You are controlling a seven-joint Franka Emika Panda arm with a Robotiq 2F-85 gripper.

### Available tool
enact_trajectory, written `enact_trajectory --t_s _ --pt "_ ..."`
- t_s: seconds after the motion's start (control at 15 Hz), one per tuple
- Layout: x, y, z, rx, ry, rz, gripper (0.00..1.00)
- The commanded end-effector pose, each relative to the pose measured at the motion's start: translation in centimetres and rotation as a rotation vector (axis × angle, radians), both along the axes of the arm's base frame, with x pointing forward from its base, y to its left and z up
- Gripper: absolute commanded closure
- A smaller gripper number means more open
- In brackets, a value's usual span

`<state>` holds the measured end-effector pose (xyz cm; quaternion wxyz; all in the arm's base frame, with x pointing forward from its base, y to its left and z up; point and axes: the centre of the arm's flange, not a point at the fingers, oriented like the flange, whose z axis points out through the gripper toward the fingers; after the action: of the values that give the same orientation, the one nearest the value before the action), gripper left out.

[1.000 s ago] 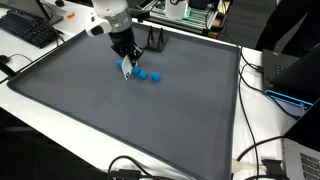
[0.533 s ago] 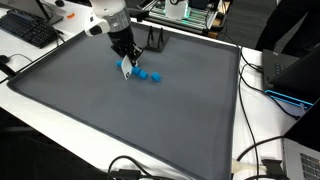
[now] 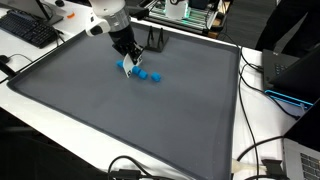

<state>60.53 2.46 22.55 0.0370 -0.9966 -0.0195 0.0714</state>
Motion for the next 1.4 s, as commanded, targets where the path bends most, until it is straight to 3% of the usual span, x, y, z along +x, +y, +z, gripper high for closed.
enact_trajectory --t_s 0.0,0.73,1.33 --pt "-0.6 -0.4 0.8 0.017 0.02 -0.008 0.99" --pt "-0.5 -3.1 4.3 -0.006 -0.055 -0.044 0.99" --pt "-0.7 -3.7 2.3 -0.016 -0.045 -0.051 0.99"
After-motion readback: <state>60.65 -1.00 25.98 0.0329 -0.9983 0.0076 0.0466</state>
